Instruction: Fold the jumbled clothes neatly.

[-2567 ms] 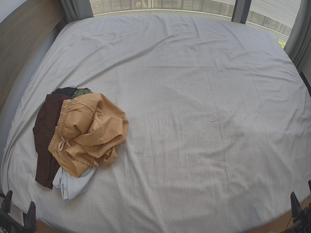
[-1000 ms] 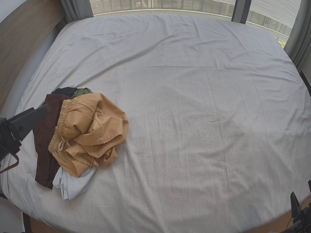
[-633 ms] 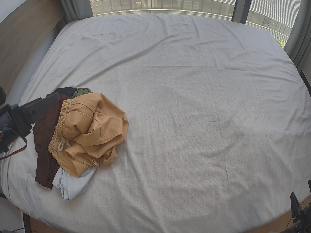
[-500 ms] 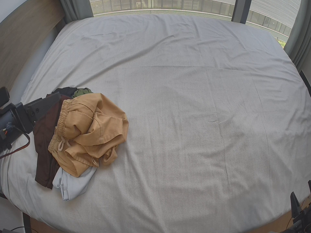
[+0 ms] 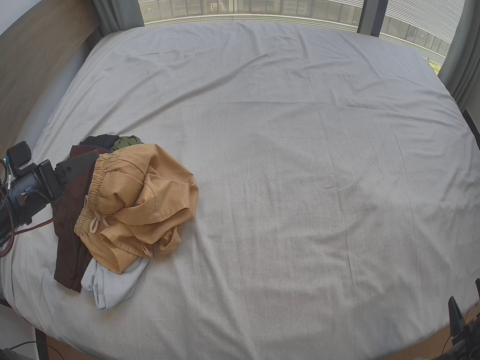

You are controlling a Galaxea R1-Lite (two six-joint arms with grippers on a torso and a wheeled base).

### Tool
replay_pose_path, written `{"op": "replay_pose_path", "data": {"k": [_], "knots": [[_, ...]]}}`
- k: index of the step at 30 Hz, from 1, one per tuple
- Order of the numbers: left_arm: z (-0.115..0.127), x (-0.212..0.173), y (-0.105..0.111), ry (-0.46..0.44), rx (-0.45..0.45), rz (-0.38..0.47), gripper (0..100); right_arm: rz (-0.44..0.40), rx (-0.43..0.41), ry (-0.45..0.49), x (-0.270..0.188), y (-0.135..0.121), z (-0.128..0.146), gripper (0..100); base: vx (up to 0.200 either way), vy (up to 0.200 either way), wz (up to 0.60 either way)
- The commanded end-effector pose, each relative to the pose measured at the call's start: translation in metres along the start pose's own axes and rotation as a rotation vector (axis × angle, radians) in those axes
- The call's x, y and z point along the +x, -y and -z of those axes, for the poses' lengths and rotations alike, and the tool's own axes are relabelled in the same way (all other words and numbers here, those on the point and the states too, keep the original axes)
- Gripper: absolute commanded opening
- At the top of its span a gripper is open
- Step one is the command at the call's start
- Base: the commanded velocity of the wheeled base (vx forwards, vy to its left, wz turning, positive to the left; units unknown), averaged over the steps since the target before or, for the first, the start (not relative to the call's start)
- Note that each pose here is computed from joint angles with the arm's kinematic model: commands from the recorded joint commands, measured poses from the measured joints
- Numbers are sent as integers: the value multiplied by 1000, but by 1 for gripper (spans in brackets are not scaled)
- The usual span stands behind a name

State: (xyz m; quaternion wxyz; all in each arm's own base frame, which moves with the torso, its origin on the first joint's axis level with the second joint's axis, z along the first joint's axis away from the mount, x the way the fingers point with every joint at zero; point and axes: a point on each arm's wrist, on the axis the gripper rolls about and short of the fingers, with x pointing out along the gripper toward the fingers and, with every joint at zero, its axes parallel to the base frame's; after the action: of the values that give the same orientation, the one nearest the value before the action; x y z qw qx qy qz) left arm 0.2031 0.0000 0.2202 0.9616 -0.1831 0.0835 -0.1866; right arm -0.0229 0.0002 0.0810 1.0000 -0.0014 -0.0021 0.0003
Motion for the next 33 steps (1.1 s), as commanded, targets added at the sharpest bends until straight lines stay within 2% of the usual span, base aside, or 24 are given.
{"op": "replay_pose_path", "data": {"k": [1,10,21,33], "knots": [[6,12,-13,-29,-37,-14,100,-1,0,-1,0,0,5,100,0,0,0],[13,30,-43,-24,-44,-8,100,-1,1,0,0,0,5,100,0,0,0],[24,44,-61,-62,-72,-10,100,-1,1,0,0,0,5,100,0,0,0],[33,74,-83,-43,-63,21,100,-1,1,0,0,0,5,100,0,0,0]]}}
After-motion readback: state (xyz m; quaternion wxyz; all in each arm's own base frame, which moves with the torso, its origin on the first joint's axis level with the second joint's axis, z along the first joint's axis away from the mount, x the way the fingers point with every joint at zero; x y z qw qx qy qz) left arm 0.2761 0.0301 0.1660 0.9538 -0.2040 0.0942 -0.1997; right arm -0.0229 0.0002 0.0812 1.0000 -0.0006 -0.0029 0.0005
